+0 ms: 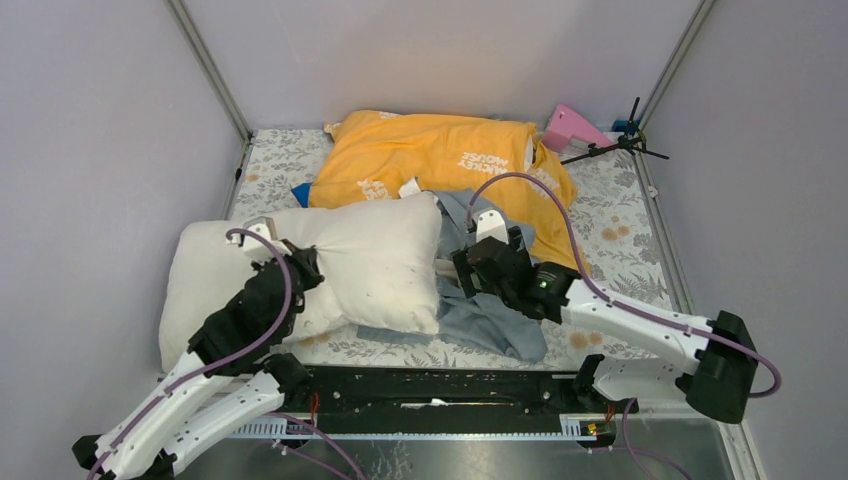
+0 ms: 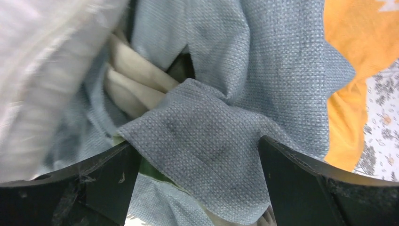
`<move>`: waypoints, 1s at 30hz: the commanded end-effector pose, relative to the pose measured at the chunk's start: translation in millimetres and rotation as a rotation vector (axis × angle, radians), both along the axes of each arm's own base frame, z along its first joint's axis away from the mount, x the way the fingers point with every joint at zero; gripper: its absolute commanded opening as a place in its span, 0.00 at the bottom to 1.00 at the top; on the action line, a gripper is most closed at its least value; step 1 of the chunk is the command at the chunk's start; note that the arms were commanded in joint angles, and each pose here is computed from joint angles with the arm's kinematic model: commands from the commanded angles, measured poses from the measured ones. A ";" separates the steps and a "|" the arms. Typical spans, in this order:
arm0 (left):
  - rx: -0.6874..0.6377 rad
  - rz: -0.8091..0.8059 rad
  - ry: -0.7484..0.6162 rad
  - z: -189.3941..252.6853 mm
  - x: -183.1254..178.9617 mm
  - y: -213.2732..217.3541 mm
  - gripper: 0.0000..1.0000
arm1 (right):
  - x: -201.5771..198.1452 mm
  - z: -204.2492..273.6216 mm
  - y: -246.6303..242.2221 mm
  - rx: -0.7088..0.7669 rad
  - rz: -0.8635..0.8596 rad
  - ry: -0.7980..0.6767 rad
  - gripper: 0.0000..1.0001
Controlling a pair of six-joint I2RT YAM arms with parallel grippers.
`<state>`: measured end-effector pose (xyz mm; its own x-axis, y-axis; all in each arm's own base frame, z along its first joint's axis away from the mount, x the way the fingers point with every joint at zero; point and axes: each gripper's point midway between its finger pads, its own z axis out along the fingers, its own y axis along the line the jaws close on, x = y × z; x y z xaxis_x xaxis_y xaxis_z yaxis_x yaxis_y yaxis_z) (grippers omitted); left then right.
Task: Remove the pillowcase from the pillow
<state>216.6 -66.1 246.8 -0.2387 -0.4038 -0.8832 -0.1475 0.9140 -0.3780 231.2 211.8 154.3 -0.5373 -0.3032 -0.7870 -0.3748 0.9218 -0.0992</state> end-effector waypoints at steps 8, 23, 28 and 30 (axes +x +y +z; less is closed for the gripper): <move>-0.236 0.113 -0.409 158.1 -20.8 48.4 0.00 | 35.5 -14.2 -24.9 0.124 -0.234 0.021 1.00; -0.155 0.099 -0.355 147.7 -0.9 29.0 0.00 | 53.6 -27.4 -15.0 0.277 -0.296 0.101 0.34; -0.134 0.068 -0.351 147.9 9.1 15.1 0.01 | 97.2 65.0 -56.6 0.349 -0.451 -0.157 0.00; -0.095 0.058 -0.340 149.4 15.4 9.0 0.01 | 115.4 102.0 -72.0 0.371 -0.495 -0.234 0.00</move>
<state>222.0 -48.3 333.9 -0.0643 -0.3847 -0.9208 -0.1321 0.9179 -0.3743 301.0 170.9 156.5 -0.5908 0.1220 -0.7975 -0.0174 0.9864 0.1637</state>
